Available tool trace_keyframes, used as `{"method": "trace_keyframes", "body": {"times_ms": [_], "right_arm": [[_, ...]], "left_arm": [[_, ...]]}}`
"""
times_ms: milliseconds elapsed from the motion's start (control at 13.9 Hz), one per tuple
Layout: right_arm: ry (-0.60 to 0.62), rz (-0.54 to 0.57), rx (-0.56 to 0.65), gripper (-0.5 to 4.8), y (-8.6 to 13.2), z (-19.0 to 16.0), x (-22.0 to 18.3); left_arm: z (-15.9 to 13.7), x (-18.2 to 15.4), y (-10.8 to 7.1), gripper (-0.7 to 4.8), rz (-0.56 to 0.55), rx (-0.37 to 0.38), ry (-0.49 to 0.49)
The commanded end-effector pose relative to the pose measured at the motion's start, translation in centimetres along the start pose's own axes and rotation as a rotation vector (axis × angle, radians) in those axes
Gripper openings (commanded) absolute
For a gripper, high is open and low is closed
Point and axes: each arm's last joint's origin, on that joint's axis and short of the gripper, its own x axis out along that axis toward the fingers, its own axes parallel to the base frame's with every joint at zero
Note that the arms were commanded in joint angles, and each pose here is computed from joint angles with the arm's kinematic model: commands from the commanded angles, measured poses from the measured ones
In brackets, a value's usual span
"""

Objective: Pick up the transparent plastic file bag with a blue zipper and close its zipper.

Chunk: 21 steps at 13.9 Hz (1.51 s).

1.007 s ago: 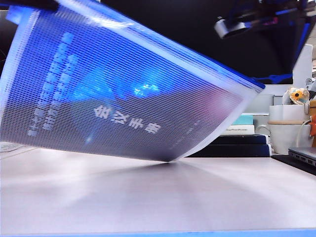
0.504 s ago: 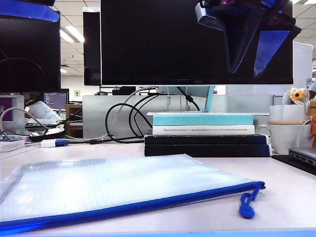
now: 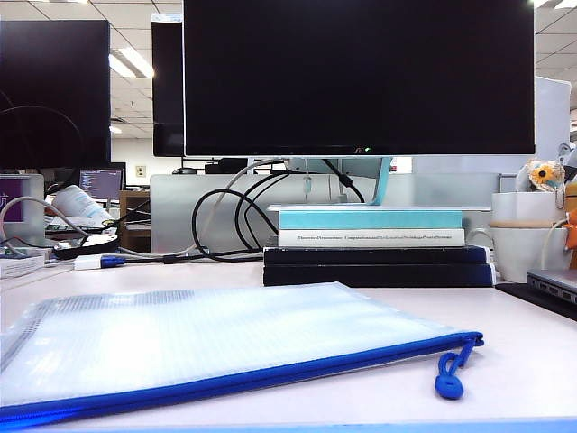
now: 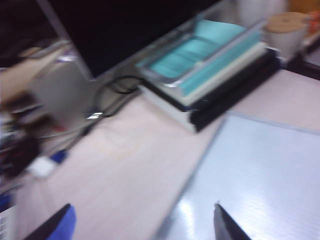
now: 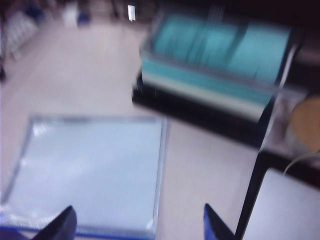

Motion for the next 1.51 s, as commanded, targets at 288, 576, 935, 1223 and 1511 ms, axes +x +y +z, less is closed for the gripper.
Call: {"method": "trace_keyframes", "body": {"times_ms": [288, 576, 935, 1223, 1511], "right_arm": [[-0.651, -0.16, -0.05, 3.25, 1.1, -6.4, -10.2], [-0.731, -0.046, 0.101, 2.91, -0.4, -14.5, -2.1], [-0.749, 0.0, 0.163, 1.98, -1.9, -20.5, 5.0], [-0.688, -0.192, 0.227, 1.03, -3.2, -24.4, 8.9], [-0.654, -0.228, 0.135, -0.05, -3.3, -25.0, 9.5]], "left_arm": [[-0.8, -3.4, -1.0, 2.86, 0.182, -0.079, -0.049], [-5.0, -2.7, -1.9, 2.8, 0.252, -0.226, -0.126], [-6.7, -3.8, -1.8, 2.68, 0.562, -0.375, -0.219], [-8.1, -3.0, -1.9, 0.7, 0.571, -0.379, -0.133], [-9.9, -1.4, -2.0, -0.06, 0.46, -0.463, -0.158]]}}
